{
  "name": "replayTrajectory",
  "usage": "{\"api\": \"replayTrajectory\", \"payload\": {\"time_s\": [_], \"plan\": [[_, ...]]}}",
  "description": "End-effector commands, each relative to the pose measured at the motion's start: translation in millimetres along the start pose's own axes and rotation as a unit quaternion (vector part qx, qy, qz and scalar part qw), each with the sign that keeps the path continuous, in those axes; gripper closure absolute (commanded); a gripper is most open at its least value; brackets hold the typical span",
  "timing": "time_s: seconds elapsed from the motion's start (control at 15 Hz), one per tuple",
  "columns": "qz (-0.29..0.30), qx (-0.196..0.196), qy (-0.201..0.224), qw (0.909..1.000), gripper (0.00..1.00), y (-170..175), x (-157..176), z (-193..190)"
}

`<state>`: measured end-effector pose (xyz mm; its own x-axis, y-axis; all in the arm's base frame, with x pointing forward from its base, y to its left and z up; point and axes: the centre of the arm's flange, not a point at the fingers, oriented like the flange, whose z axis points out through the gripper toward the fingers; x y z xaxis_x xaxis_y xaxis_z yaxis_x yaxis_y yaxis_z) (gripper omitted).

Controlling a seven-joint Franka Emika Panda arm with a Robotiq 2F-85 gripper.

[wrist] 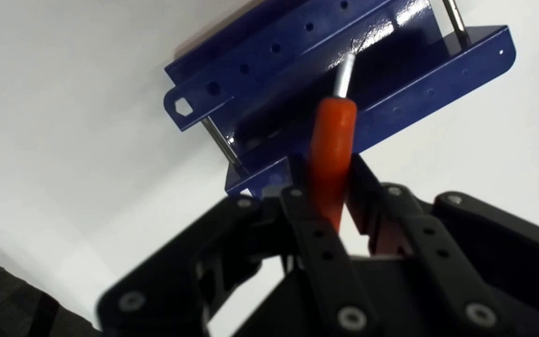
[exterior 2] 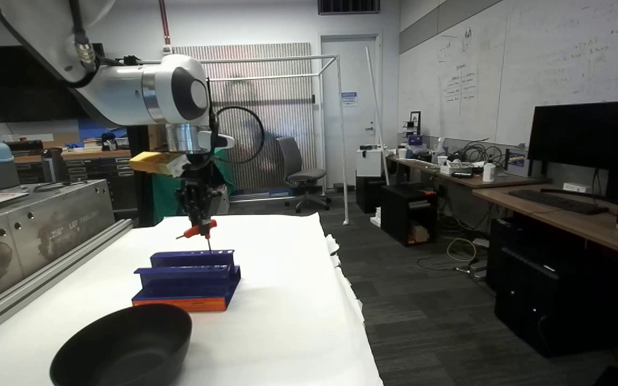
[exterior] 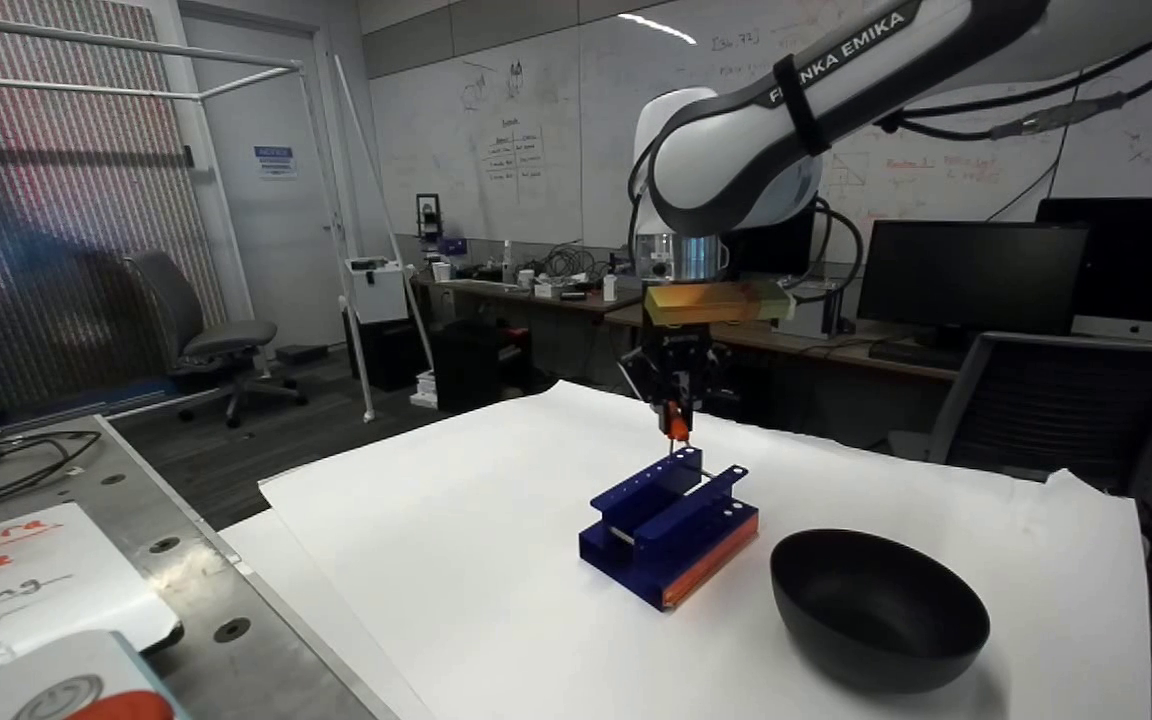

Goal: Pick up the orange object tool and put it in the bowl

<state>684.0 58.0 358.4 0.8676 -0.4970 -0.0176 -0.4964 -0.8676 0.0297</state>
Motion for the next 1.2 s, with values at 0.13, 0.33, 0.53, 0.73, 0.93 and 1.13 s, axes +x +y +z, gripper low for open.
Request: {"api": "replayTrajectory", "payload": {"time_s": [0.13, 0.33, 0.53, 0.73, 0.93, 1.13], "plan": [[-0.006, -0.003, 0.03, 0.9995, 0.95, 6.8, -4.9, -19.1], [-0.023, -0.006, 0.05, 0.9985, 0.95, 13.0, -29.3, -71.9], [-0.035, -0.019, 0.063, 0.9972, 0.93, 17.7, -48.9, -132.6], [-0.029, -0.056, 0.029, 0.9976, 0.92, 35.8, -57.3, -183.2], [-0.022, -0.093, -0.068, 0.9931, 0.92, 64.8, -57.6, -182.2], [-0.033, -0.083, -0.156, 0.9837, 0.93, 94.1, -42.9, -129.8]]}}
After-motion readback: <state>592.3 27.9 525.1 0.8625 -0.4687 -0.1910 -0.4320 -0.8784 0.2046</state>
